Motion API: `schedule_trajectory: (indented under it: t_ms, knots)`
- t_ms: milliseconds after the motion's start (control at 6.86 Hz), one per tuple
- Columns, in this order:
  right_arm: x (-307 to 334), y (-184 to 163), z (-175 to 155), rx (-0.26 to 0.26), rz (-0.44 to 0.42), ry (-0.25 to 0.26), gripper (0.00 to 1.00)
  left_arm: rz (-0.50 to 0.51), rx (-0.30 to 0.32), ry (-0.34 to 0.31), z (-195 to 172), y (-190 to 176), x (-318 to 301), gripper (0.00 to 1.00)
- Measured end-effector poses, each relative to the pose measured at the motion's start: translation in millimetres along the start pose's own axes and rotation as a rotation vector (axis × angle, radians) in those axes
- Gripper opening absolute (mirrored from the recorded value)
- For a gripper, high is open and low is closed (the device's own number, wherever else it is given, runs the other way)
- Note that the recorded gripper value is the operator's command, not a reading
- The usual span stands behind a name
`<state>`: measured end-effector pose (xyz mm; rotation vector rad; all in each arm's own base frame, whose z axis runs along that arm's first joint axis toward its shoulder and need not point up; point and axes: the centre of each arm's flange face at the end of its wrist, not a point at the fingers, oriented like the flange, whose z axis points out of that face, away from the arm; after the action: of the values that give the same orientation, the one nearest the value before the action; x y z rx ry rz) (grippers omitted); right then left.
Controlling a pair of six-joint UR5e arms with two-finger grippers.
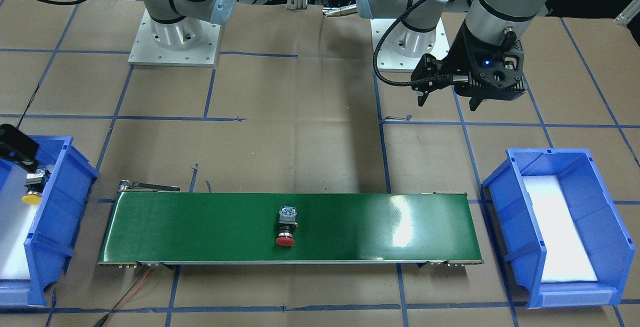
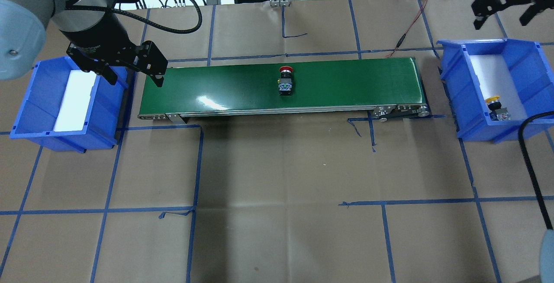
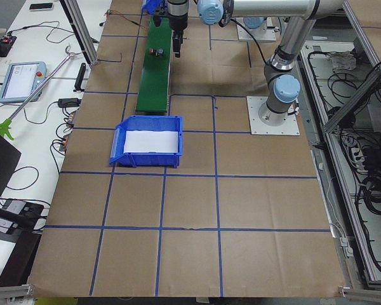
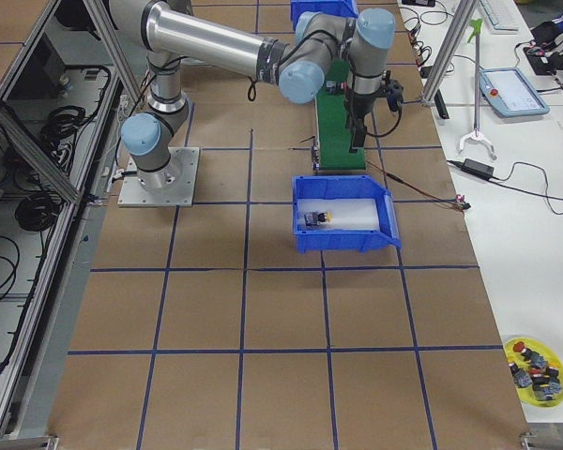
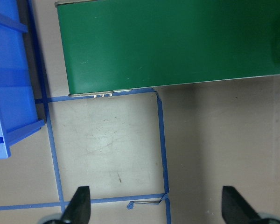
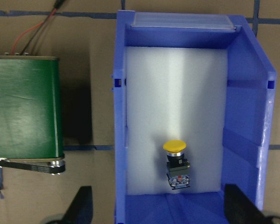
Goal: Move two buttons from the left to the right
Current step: 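Move the right gripper back over the red button on the belt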
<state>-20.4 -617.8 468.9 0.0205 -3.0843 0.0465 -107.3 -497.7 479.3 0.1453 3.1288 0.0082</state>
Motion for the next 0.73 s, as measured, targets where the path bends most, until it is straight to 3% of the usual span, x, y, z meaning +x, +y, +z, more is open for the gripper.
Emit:
schedule_trajectory:
  t_ms: [292,729]
  knots:
    - [-129,2,-5,0.022,0.027,-0.011,0.99,0.000,0.000,0.000,0,0,0,1.00]
    - [-191,15,38,0.093,0.022,-0.023,1.00,-0.001,0.000,0.000,0,0,0,1.00]
